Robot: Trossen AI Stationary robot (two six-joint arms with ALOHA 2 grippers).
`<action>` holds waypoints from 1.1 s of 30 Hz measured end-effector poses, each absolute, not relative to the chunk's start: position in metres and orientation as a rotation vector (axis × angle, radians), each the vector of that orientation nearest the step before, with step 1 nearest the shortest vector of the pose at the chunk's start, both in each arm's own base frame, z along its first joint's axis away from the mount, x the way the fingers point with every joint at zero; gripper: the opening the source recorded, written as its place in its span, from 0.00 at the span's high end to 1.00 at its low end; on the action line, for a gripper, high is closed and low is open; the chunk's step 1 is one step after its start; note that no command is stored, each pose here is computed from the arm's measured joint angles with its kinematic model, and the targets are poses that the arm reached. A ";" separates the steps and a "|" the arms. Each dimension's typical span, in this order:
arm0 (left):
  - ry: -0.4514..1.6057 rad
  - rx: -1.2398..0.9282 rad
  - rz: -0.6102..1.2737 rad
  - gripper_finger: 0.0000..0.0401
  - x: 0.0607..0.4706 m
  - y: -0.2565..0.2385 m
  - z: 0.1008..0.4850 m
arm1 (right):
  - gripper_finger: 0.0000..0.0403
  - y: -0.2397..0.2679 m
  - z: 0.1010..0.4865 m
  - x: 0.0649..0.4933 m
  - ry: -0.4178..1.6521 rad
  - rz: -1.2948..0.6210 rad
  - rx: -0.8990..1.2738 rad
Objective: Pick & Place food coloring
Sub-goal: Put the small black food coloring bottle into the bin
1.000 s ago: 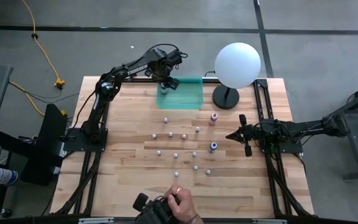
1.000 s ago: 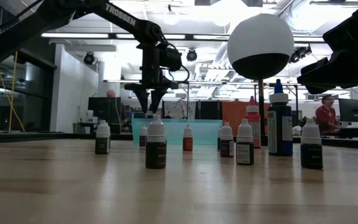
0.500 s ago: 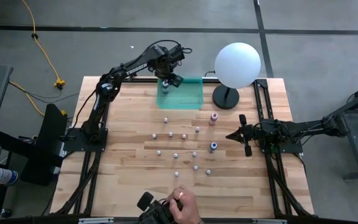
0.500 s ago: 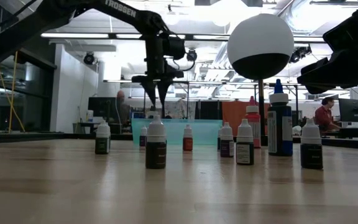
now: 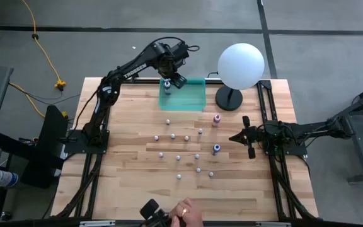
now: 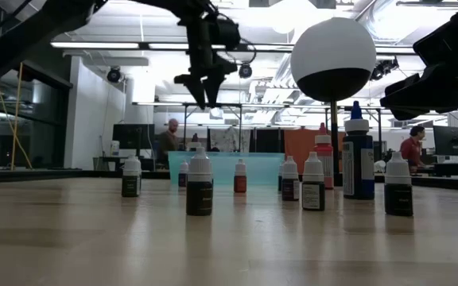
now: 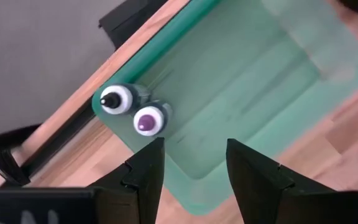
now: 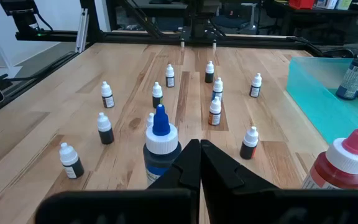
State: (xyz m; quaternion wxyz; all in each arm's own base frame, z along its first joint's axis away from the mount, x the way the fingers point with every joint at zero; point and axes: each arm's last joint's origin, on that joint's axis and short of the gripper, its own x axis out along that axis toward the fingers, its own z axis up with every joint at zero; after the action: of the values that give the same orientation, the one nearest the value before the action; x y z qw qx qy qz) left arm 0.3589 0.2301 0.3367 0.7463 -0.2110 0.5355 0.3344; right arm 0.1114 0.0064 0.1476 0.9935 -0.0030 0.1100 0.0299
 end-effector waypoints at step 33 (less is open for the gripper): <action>1.015 -0.066 0.141 0.52 0.318 0.065 0.379 | 1.00 0.006 0.148 0.111 0.219 0.060 -0.006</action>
State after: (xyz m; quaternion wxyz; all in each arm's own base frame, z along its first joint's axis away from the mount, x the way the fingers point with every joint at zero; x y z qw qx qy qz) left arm 0.3182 0.0648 0.3793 0.8711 -0.0317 0.4855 0.0676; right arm 0.1114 0.0064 0.1476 0.9935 -0.0030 0.1095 0.0299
